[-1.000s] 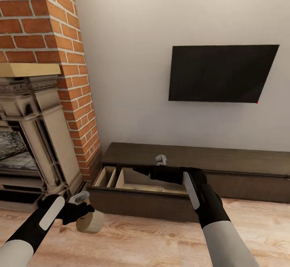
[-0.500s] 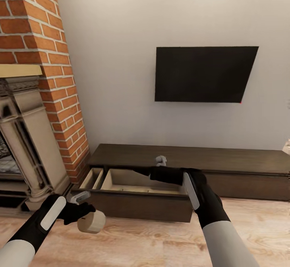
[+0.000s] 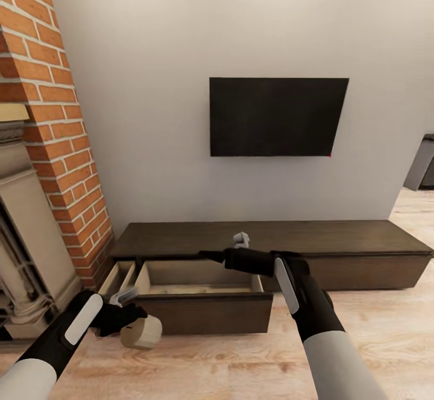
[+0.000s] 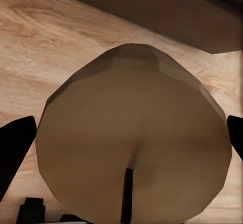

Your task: Place each of the two pumpkins and all three candles from the living room inside a cabinet in the living room (use any cabinet), then make sure every cabinet is closed, and position the cauldron so it is next to a table in the living room.

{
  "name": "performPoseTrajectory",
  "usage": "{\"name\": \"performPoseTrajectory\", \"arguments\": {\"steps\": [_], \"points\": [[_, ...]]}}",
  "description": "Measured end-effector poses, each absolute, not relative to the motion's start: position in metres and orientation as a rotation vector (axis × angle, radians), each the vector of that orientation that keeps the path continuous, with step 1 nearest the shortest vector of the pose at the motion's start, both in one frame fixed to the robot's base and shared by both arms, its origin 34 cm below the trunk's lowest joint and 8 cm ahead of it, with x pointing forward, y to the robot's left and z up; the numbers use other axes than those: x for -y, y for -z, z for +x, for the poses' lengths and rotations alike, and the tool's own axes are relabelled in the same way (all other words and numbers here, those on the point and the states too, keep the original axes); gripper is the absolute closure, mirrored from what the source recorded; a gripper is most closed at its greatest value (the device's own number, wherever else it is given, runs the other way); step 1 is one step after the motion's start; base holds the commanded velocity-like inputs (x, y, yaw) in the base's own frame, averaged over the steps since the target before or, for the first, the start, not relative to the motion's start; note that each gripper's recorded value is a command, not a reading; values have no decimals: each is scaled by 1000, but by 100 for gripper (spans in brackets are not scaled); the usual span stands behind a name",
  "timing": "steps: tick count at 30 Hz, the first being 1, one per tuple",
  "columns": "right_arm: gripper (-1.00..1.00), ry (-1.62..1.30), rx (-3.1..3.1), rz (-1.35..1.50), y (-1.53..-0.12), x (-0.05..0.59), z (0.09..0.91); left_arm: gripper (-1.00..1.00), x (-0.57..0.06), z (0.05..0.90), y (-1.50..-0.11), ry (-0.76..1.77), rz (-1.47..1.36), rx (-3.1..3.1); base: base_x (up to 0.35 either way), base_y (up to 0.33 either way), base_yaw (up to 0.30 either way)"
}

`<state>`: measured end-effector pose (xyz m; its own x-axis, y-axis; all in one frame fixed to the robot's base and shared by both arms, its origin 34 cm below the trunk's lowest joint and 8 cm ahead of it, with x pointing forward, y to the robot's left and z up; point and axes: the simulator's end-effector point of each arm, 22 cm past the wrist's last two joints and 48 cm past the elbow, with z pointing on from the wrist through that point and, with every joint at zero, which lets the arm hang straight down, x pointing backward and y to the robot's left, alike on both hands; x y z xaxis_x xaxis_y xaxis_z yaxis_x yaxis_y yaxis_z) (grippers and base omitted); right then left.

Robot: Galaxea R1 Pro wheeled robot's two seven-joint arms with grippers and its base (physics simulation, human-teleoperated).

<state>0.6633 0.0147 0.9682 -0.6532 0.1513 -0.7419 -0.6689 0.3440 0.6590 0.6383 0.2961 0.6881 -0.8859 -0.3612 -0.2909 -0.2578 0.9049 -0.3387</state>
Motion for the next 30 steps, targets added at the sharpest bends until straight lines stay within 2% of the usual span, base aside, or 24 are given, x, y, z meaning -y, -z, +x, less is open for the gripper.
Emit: {"name": "performPoseTrajectory", "arguments": {"steps": [5,30], "points": [[-100,-1390,-1856,-455,-980,-14,664,100,-295,639,-699,420,-457,-2714,0,0,-132],[-100,-1395,-1853,-454,-1020,-14,665,100,-284,640,-739,441,-451,-2718,0,0,-13]]}}
